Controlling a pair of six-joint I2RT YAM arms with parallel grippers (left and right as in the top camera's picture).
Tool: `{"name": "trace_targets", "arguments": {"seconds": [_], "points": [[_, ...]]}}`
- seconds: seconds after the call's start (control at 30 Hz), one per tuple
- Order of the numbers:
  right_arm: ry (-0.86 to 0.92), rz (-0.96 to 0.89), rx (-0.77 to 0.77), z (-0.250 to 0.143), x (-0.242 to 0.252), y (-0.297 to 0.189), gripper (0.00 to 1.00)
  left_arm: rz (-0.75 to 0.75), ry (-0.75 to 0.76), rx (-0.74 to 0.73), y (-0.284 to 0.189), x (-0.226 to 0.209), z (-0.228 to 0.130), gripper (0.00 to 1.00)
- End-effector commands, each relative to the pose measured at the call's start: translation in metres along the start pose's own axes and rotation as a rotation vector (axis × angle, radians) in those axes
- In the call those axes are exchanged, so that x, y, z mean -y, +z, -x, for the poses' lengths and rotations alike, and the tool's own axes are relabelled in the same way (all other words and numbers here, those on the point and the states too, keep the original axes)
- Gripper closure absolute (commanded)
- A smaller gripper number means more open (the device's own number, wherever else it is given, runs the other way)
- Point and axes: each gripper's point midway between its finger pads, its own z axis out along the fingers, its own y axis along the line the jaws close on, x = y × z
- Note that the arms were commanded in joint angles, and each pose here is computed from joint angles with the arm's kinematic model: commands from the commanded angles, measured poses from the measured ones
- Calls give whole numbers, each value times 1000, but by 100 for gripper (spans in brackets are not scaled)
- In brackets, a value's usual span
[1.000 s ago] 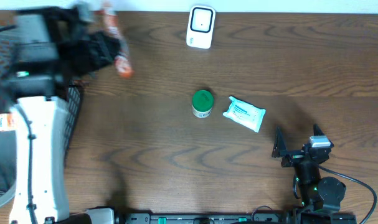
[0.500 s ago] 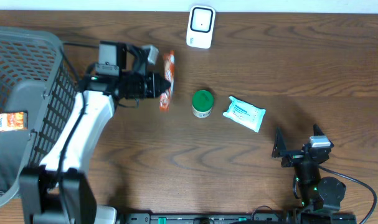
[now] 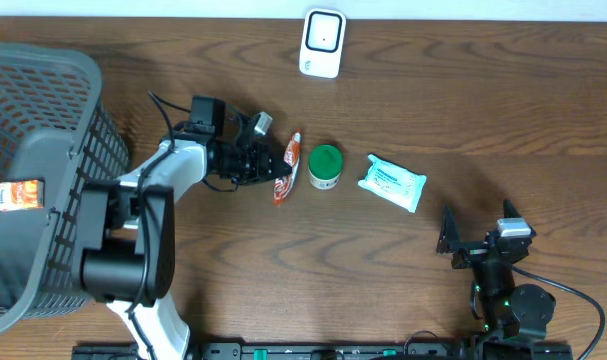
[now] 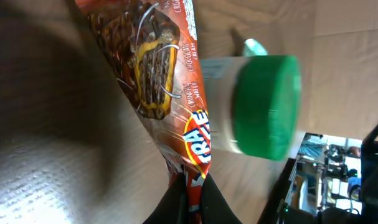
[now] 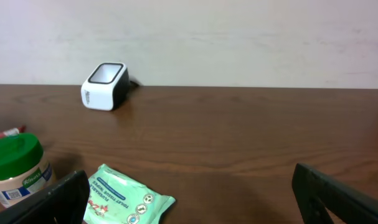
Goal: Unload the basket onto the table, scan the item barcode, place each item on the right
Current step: 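Carry the chocolate bar past the scanner and place it left of jar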
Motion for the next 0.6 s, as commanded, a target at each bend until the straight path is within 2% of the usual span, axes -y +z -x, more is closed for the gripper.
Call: {"name": "trace_targets", "arguments": {"seconds": [0.0, 0.17, 0.5, 0.53, 0.57], "points": [[13, 2, -2, -1, -1, 0, 1, -35, -25, -38, 12, -10, -8, 93], [13, 2, -2, -1, -1, 0, 1, -38, -81, -77, 24, -26, -18, 93], [13, 2, -2, -1, -1, 0, 1, -137, -37, -32, 23, -10, -2, 92], [13, 2, -2, -1, -1, 0, 1, -138, -37, -26, 23, -10, 0, 92], [13, 2, -2, -1, -1, 0, 1, -140, -36, -22, 23, -10, 2, 85]]}}
